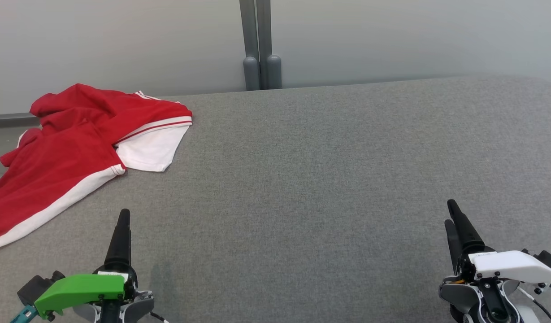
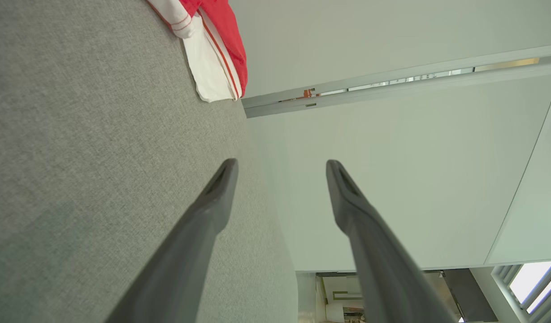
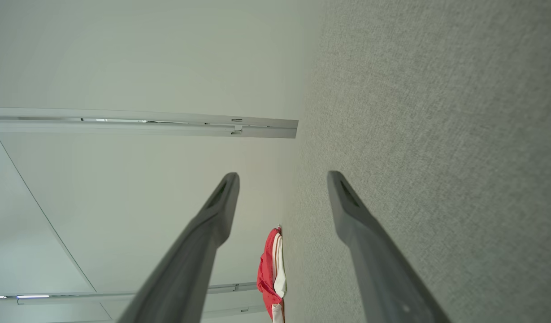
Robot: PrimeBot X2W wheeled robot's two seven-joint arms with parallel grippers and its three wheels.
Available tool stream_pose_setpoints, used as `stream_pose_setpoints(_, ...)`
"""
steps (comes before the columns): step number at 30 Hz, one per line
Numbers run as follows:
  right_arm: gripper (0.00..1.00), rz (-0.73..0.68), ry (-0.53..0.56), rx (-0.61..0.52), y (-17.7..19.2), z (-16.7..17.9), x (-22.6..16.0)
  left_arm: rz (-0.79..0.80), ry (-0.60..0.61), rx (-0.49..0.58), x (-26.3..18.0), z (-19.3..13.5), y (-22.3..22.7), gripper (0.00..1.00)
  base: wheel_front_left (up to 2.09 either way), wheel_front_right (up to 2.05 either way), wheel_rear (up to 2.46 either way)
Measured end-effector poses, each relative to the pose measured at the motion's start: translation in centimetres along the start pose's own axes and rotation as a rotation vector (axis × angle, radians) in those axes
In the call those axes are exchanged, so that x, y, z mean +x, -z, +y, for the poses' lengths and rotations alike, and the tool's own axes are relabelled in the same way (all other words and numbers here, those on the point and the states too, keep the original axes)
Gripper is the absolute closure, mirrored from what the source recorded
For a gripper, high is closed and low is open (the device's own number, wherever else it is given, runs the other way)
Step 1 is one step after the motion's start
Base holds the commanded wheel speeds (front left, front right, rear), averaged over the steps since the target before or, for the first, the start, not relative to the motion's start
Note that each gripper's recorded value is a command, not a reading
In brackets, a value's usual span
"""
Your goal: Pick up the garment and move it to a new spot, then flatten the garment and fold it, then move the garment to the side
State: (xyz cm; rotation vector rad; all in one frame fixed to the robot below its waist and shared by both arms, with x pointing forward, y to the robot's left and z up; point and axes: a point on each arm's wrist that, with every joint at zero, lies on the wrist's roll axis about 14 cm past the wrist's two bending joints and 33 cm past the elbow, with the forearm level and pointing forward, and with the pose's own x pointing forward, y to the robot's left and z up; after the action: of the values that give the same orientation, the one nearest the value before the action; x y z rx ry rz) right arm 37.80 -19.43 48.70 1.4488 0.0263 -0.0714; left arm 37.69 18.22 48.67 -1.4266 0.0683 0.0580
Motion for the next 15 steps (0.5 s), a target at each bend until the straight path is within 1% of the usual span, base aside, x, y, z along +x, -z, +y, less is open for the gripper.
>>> stream_pose_setpoints(6,0.0,-0.007,-0.034,-0.117,0.0,1.1,0.1,0.004,0.011,0.133,0.1,-0.8,0.5,0.0,0.0,0.0,0.0)
stream_pose_setpoints(15,0.0,-0.004,-0.083,-0.348,0.5,2.5,0.0,0.005,0.023,0.34,0.1,-1.6,1.2,0.0,0.0,0.0,0.0)
